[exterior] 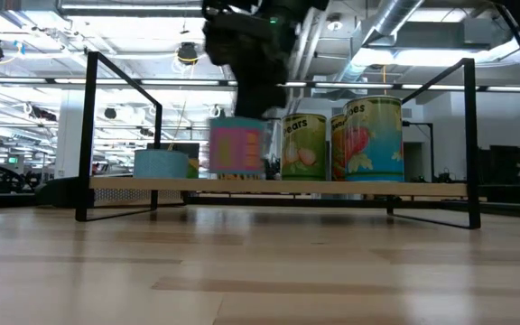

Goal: Pick and place cans onto a shelf
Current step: Put the canned corn on the shelf

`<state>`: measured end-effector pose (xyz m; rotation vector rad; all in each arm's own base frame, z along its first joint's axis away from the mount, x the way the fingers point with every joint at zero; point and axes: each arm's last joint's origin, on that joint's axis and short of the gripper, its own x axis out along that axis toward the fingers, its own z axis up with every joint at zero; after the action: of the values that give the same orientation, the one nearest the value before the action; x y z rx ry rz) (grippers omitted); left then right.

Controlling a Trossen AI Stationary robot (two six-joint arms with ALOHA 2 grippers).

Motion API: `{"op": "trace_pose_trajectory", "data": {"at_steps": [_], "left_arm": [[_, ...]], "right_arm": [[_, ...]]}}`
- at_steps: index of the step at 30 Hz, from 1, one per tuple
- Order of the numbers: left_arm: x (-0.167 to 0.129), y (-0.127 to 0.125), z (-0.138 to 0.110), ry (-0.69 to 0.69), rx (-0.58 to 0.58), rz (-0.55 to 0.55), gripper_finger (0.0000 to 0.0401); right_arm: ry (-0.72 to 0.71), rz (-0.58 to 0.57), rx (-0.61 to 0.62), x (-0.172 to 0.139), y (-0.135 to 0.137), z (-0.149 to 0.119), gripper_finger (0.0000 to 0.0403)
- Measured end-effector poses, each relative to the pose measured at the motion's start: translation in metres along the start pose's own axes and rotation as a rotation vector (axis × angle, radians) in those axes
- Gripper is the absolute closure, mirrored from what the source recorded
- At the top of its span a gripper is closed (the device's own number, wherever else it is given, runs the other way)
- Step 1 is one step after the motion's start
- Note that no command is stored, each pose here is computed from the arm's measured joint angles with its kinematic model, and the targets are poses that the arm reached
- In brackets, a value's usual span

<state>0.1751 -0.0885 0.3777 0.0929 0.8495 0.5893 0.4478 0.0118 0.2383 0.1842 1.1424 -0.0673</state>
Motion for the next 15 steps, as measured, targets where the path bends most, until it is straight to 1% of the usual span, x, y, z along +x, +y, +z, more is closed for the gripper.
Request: {"op": "trace_pose_trajectory", "data": {"at_steps": [7,11,15], "left_arm": [[0.0,0.0,0.0,-0.009,-0.002,0.006,0.0358],[0.0,0.001,0.001,-0.02,-0.001,0.016,0.0358],[0.001,0.001,0.001,-0.018,0.006,0.02,0.0358]], "right_arm": [[-0.01,-0.007,0.01,-0.002,-0.007,0.002,0.0374],[-0.022,-0.008,0.016,-0.002,-0.012,0.004,0.0362],[-0.045,-0.011,-0.01,-0.002,-0.018,0.007,0.0349]]}}
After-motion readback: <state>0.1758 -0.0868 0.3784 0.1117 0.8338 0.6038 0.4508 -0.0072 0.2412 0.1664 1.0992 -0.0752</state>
